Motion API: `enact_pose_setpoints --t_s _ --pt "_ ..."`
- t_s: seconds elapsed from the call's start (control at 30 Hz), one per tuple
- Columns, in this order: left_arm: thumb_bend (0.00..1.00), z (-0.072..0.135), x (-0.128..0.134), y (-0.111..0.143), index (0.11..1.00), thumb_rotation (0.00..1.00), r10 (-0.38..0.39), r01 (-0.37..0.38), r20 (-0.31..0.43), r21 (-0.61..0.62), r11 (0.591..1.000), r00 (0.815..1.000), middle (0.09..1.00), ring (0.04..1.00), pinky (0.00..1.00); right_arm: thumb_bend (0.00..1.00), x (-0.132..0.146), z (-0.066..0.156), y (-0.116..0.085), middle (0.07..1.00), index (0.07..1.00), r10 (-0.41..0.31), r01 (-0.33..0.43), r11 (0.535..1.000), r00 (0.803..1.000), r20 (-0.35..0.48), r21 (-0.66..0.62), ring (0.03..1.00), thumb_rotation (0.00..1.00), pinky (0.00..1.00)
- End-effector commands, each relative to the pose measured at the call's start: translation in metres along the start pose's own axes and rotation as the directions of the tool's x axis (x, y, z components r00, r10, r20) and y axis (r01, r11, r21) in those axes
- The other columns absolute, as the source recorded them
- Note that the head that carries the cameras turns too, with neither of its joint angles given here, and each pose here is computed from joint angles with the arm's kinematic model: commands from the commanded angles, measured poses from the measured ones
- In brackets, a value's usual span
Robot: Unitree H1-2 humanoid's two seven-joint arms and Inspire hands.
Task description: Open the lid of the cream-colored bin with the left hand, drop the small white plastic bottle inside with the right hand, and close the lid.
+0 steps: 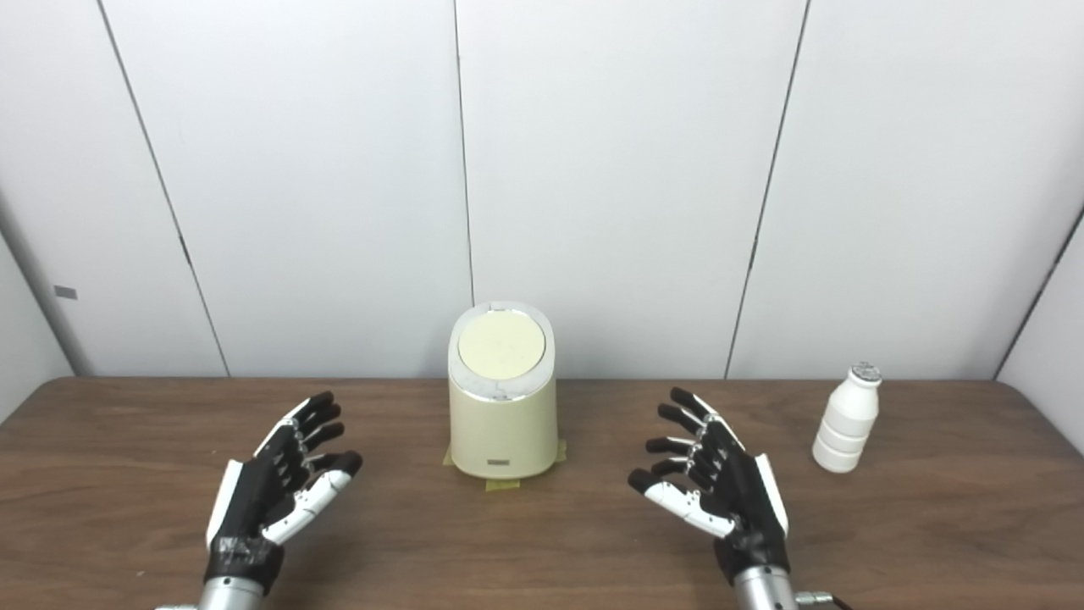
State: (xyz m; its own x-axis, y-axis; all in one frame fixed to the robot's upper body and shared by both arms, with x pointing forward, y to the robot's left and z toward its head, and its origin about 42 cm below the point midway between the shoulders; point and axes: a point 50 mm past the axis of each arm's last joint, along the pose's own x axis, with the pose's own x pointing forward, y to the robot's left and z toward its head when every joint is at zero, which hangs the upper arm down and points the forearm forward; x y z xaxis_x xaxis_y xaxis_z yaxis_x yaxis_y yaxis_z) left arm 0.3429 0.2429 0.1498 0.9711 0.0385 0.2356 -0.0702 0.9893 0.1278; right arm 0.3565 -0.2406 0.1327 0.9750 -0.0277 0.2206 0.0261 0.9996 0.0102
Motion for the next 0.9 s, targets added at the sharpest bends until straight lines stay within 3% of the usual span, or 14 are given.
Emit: enact_pose_setpoints --t_s 0.0,0.23,0.33,0.57,0.73,0.87 --pt "0.81 0.040 0.033 -0.004 0.926 0.44 0.014 -0.017 0.122 0.027 0.999 0.992 0.887 0.883 0.87 0.85 0.015 0.021 -0.001 0.790 0.820 0.010 -0.011 1.000 0.995 0.102 0.004 0.627 0.25 0.50" --pt "0.82 0.080 0.091 -0.016 0.956 0.42 0.001 -0.012 0.148 0.072 0.997 0.989 0.920 0.917 0.89 0.87 0.017 0.015 -0.005 0.797 0.821 0.014 -0.015 1.000 0.996 0.092 0.008 0.638 0.27 0.51" --pt "0.84 0.096 0.118 -0.025 0.973 0.41 -0.022 0.007 0.146 0.099 0.995 0.989 0.963 0.978 0.95 0.85 0.016 0.017 -0.004 0.797 0.825 0.022 -0.023 1.000 0.995 0.099 0.007 0.634 0.26 0.51" --pt "0.92 0.114 0.157 -0.043 1.000 0.39 -0.059 0.030 0.159 0.179 0.983 0.985 1.000 1.000 0.99 0.84 0.016 0.018 -0.005 0.799 0.833 0.022 -0.022 1.000 0.994 0.106 0.000 0.641 0.25 0.52" --pt "0.97 0.119 0.171 -0.054 1.000 0.40 -0.073 0.032 0.153 0.251 0.967 0.986 1.000 1.000 0.95 0.85 0.015 0.017 -0.004 0.798 0.830 0.018 -0.018 1.000 0.994 0.104 0.003 0.636 0.26 0.51" --pt "0.98 0.125 0.181 -0.065 1.000 0.43 -0.090 0.029 0.157 0.356 0.934 0.984 1.000 1.000 0.85 0.84 0.015 0.018 -0.004 0.796 0.833 0.015 -0.016 1.000 0.995 0.102 0.007 0.632 0.25 0.51"
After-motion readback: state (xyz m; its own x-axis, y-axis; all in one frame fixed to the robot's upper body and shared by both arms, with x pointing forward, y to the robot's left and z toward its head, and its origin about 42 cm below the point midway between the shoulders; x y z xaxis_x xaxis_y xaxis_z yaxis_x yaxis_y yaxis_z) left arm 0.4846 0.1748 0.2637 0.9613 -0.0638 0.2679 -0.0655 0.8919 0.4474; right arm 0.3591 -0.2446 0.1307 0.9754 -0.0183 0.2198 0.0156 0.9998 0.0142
